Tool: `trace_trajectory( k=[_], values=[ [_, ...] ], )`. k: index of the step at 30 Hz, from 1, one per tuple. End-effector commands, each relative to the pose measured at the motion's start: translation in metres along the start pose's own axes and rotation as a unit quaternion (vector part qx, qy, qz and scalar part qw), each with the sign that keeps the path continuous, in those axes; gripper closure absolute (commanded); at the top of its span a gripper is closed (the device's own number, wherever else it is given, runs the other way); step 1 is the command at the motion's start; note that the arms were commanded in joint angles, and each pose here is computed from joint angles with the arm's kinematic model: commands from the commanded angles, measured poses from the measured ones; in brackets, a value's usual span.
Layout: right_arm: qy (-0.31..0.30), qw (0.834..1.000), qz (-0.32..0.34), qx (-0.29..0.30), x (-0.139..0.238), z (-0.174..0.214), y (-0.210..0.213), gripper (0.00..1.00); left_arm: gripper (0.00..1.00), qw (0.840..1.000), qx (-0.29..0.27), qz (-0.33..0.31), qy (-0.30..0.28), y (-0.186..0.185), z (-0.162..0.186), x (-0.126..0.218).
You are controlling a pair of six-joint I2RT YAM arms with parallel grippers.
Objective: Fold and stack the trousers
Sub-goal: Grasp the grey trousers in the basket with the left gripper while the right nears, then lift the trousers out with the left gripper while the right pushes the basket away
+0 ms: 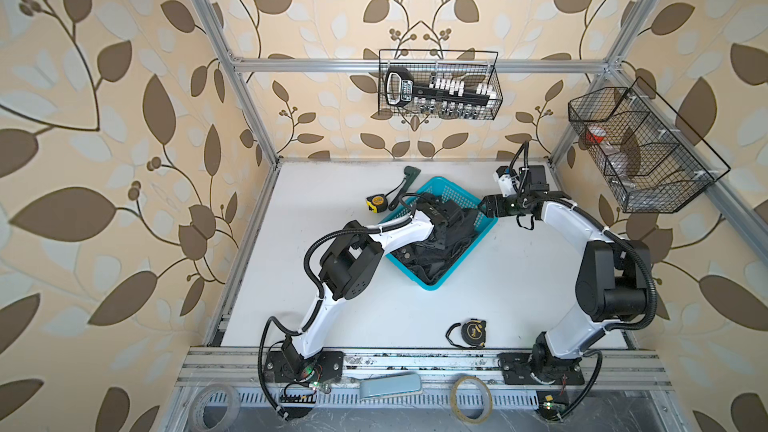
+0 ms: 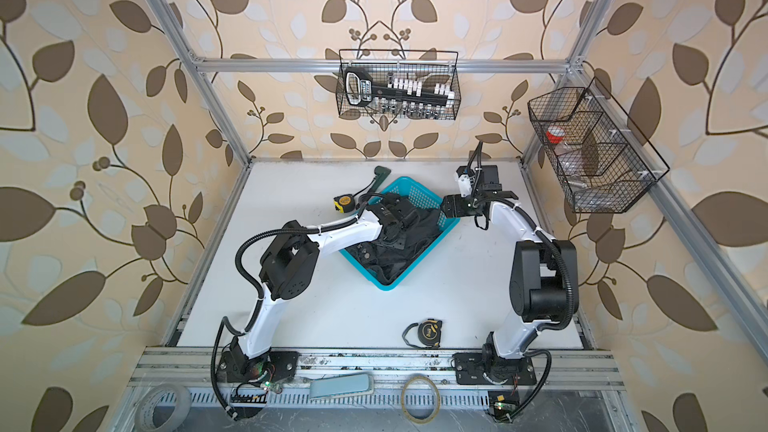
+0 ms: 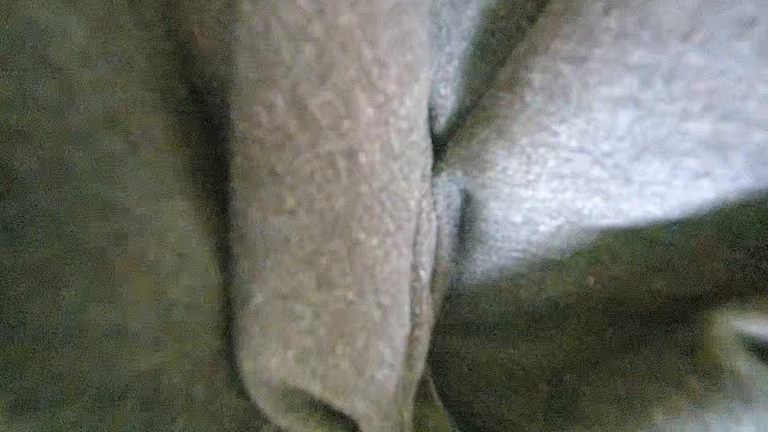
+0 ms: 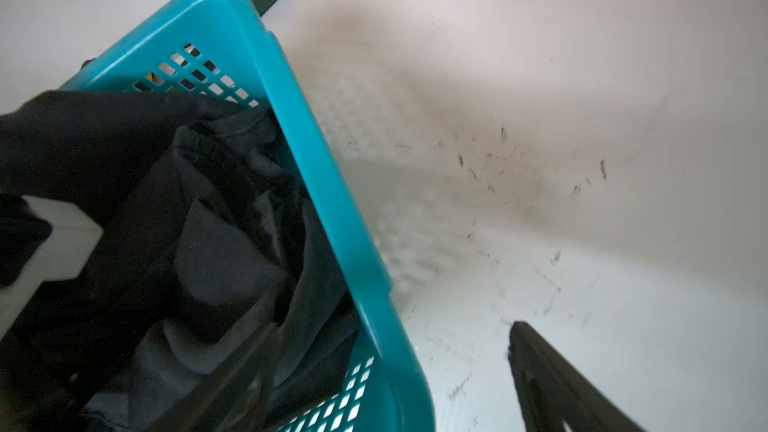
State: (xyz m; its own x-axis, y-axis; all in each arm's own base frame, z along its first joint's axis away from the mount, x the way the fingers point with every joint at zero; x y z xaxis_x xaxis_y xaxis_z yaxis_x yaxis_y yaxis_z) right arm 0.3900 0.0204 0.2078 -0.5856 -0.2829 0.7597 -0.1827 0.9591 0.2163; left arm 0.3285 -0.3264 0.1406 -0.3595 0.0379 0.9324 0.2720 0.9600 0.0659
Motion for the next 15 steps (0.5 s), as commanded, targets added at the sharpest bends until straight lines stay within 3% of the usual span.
trace_trajectory(
  k=[1, 9, 15],
  values=[
    [0.004, 1.0, 0.006, 0.03, -0.007, -0.011, 0.003, 0.19, 1.0, 0.998, -0.023, -0.018, 0.049, 0.021, 0.011, 0.041],
    [0.045, 0.997, -0.001, 0.062, -0.033, -0.003, 0.011, 0.29, 1.0, 1.0, -0.013, 0.016, -0.009, 0.03, -0.004, 0.106],
    [0.064, 0.993, 0.018, 0.093, -0.043, -0.002, 0.016, 0.55, 1.0, 0.999, -0.011, 0.015, -0.03, 0.042, -0.005, 0.144]
  ],
)
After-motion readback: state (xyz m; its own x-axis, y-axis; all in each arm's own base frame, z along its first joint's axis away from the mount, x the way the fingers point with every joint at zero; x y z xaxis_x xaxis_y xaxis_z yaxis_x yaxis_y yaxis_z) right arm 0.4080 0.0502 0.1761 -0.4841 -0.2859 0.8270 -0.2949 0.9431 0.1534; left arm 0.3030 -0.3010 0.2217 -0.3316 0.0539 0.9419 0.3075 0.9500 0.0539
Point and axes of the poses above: each gripper's point midway between its finger pads, its own x axis back along the fingers, its own y axis along the line the jaws close on, z = x × y, the point moved 10 cm from there along x, back along the fingers, and after that the axes turned 5 degrees about -x, right-handed, at the moved point
